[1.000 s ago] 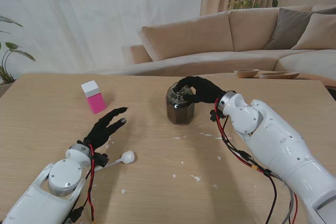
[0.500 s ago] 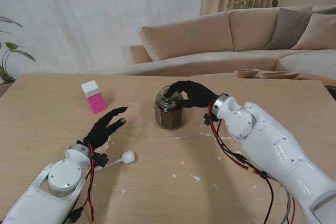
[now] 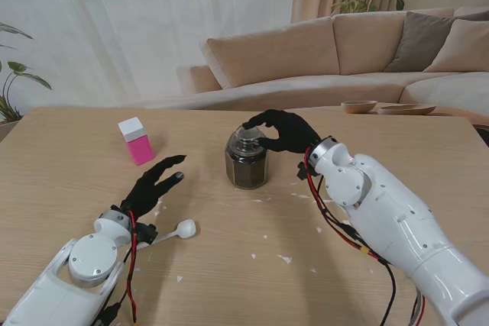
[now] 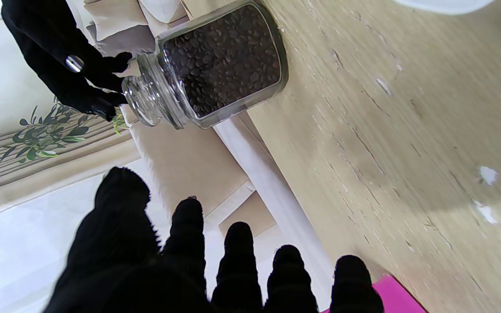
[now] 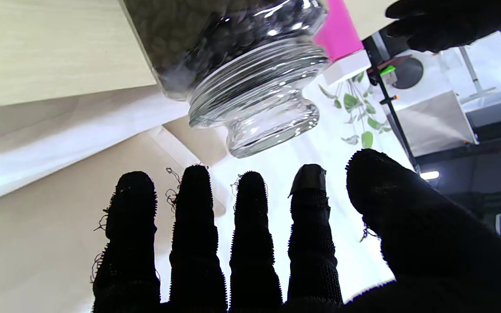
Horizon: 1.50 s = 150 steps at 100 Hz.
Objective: Portion coffee beans from the glass jar into the coffee jar
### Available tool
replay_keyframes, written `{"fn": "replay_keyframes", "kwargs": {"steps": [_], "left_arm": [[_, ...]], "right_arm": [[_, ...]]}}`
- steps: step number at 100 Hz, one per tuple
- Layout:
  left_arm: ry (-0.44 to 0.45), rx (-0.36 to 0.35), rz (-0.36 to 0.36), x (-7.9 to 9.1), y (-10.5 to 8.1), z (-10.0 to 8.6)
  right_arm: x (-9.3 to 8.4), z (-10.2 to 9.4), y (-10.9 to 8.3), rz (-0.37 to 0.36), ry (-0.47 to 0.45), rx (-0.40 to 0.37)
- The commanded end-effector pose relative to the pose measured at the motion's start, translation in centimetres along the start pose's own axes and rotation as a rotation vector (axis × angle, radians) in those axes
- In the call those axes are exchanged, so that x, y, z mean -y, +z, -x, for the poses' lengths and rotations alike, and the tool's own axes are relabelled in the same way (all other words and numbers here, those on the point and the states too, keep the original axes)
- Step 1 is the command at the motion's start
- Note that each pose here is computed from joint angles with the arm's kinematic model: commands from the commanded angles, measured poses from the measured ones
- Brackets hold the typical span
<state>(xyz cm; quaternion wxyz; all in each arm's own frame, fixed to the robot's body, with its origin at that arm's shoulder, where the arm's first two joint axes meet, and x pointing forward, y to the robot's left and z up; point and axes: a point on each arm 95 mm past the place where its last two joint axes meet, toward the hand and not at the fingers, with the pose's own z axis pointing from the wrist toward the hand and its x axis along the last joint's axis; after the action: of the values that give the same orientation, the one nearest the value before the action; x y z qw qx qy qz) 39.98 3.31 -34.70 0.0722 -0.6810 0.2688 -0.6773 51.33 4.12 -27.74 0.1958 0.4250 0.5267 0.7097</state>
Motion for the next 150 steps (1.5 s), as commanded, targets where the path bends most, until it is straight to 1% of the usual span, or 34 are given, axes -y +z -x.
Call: {"fn": "replay_keyframes", "kwargs": {"steps": [1, 23, 37, 62, 78, 93, 108, 150], "left_arm": [[-0.005, -0.009, 0.024, -0.6, -0.2, -0.3], [-0.010, 0.000, 0.033, -0.8, -0.4, -0.4], [-0.013, 0.002, 0.034, -0.7, -0.5, -0.3], [-0.020, 0.000, 0.028, -0.4, -0.6, -0.2], [-0.023, 0.000, 0.025, -0.3, -0.7, -0.2], [-0.024, 0.002, 0.024, -0.3, -0.7, -0.1], [-0.023, 0.004, 0.022, -0.3, -0.7, -0.1], [-0.024, 0.001, 0.015, -0.1, -0.7, -0.1]], "right_arm": [[-0.2, -0.5, 1.2, -0.018, -0.013, -0.006], [0.3, -0.4, 3.4, -0.037, -0.134, 0.010], [0.7, -0.7, 4.4, -0.075, -0.160, -0.010], [1.6, -1.2, 5.1, -0.146, -0.188, -0.067], [2.0, -1.2, 5.2, -0.166, -0.219, -0.073], [2.2, -0.9, 5.3, -0.173, -0.233, -0.067], [2.3, -0.5, 5.4, -0.155, -0.213, -0.067], [2.2, -0.4, 5.8, -0.112, -0.182, -0.126]]}}
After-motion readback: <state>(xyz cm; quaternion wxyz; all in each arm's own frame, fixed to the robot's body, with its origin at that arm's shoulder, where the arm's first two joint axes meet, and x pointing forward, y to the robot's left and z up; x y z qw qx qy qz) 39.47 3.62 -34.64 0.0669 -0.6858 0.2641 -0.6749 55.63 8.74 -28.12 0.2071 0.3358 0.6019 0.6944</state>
